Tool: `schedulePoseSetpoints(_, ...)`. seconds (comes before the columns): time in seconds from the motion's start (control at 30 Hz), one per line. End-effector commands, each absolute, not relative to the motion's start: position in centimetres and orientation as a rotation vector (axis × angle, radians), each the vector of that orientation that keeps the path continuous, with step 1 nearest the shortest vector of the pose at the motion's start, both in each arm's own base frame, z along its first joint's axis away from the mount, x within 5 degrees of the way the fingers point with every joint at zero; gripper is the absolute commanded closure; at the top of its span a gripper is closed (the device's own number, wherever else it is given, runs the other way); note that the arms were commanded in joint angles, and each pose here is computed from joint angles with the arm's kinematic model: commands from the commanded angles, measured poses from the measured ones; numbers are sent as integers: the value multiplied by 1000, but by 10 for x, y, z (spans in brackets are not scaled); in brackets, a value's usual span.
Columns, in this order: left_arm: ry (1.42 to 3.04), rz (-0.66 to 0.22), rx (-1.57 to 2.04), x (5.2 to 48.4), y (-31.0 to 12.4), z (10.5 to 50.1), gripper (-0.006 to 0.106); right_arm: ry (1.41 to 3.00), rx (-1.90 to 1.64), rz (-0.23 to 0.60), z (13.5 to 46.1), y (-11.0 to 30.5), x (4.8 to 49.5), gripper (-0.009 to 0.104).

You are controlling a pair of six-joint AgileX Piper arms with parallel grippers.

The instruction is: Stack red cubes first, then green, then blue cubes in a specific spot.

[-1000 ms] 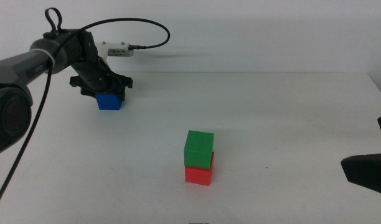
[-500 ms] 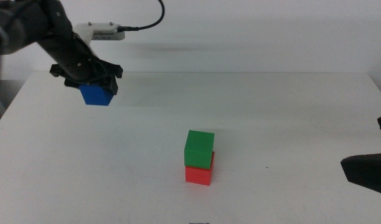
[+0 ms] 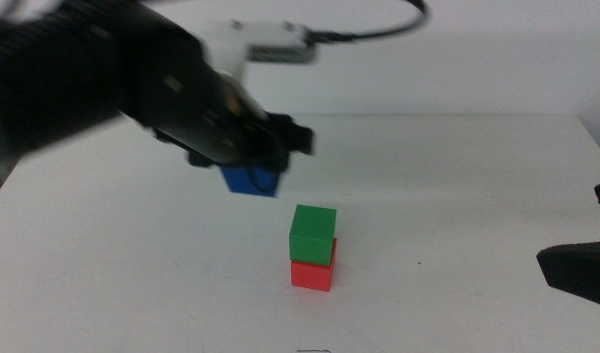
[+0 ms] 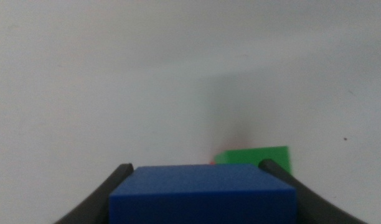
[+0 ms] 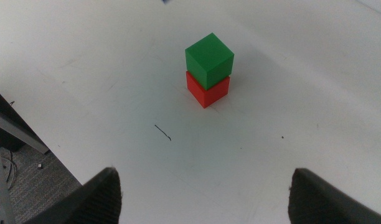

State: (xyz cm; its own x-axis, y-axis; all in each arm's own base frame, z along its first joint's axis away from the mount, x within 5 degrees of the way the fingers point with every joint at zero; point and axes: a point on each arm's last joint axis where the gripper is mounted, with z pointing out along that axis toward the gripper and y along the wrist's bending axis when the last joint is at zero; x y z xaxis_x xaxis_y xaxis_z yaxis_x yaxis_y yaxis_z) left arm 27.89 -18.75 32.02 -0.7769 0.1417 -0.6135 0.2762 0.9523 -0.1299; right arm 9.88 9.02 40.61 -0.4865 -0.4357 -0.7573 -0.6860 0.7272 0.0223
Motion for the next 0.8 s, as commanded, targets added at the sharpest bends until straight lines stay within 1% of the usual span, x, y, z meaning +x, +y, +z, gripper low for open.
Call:
schedulePoseSetpoints(0.0, 2342, -326, 253, 272, -203, 340, 102, 2075, -821, 426, 418, 90, 100, 23)
schedulePoseSetpoints(0.1, 2317, -314, 242, 266, -220, 335, 102, 2075, -821, 428, 418, 90, 100, 23)
schedulePoseSetpoints(0.2, 2304, -277, 234, 265, -230, 328, 102, 2075, -821, 428, 418, 90, 100, 23)
schedulePoseSetpoints(0.27, 2316, -277, 223, 266, -236, 322, 102, 2075, -821, 428, 418, 90, 100, 23)
schedulePoseSetpoints(0.47, 2338, -369, 196, 270, -248, 310, 102, 2075, -821, 428, 418, 90, 100, 23)
schedulePoseSetpoints(0.63, 2344, -376, 211, 274, -254, 300, 102, 2075, -821, 428, 418, 90, 100, 23)
schedulePoseSetpoints(0.77, 2363, -361, 217, 277, -258, 290, 102, 2075, -821, 428, 418, 90, 100, 23)
